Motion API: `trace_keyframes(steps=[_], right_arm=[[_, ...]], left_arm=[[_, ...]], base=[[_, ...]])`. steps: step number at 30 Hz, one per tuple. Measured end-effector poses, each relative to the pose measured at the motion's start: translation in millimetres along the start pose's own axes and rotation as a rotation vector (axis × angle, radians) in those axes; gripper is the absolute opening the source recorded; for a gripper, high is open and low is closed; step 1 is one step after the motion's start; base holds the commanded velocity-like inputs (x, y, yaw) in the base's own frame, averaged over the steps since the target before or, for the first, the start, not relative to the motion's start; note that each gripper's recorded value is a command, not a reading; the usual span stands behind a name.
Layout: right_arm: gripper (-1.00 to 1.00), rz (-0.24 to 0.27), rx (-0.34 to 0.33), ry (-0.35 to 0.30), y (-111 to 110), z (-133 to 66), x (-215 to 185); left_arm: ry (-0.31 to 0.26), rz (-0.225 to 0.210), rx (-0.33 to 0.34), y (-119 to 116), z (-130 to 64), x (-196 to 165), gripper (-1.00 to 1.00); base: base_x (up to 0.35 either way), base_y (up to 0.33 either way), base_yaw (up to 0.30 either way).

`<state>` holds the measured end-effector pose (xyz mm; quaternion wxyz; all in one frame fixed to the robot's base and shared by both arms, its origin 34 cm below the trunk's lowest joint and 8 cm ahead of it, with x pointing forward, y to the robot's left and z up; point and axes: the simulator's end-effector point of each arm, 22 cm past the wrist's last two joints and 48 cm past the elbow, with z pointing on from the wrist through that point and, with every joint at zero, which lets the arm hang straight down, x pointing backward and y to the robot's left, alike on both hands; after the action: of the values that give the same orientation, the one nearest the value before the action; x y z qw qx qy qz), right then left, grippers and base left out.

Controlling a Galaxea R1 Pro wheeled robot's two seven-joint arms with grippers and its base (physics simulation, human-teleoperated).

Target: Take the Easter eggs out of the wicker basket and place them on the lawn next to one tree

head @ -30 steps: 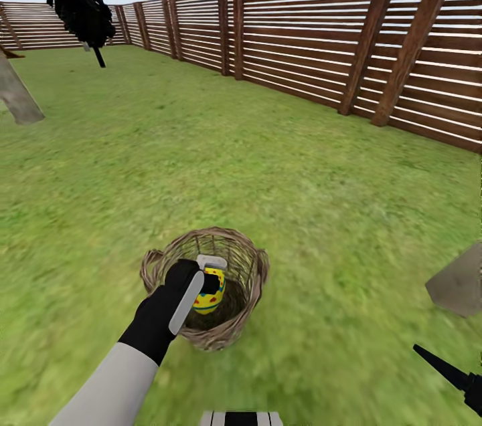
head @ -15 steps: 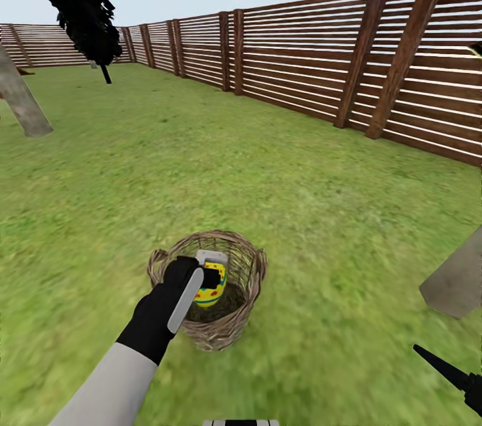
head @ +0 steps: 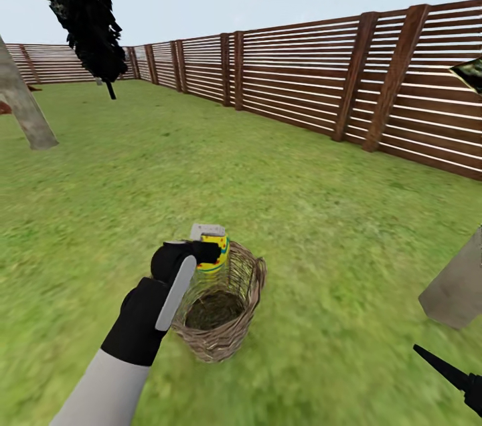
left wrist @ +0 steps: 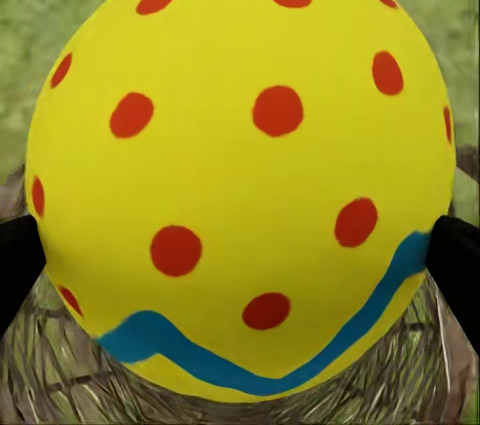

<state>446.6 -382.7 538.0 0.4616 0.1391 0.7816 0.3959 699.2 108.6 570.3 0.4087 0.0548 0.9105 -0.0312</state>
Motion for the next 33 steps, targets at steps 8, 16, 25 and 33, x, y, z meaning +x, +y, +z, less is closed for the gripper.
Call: trace_keyframes(steps=[8, 16, 25, 33], right_arm=[[1.0, -0.014, -0.025, -0.028, 11, -4.7, -8], [1.0, -0.033, -0.05, -0.053, 23, -10.3, -16], [1.0, -0.055, -0.078, -0.084, 37, -17.5, -26], [1.0, -0.073, -0.097, -0.105, 47, -23.3, -32]], left_arm=[[-0.072, -0.006, -0.023, 2, -31.6, -15, -1.0], [-0.118, 0.013, -0.017, -6, -54.4, -28, -1.0], [-0.167, 0.017, -0.019, -7, -78.7, -46, -1.0], [-0.201, 0.019, -0.022, -7, -96.8, -58, -1.0]], base=[[0.0, 0.0, -0.017], [-0.066, 0.0, -0.189], [-0.319, 0.039, -0.191], [-0.123, 0.079, -0.016]])
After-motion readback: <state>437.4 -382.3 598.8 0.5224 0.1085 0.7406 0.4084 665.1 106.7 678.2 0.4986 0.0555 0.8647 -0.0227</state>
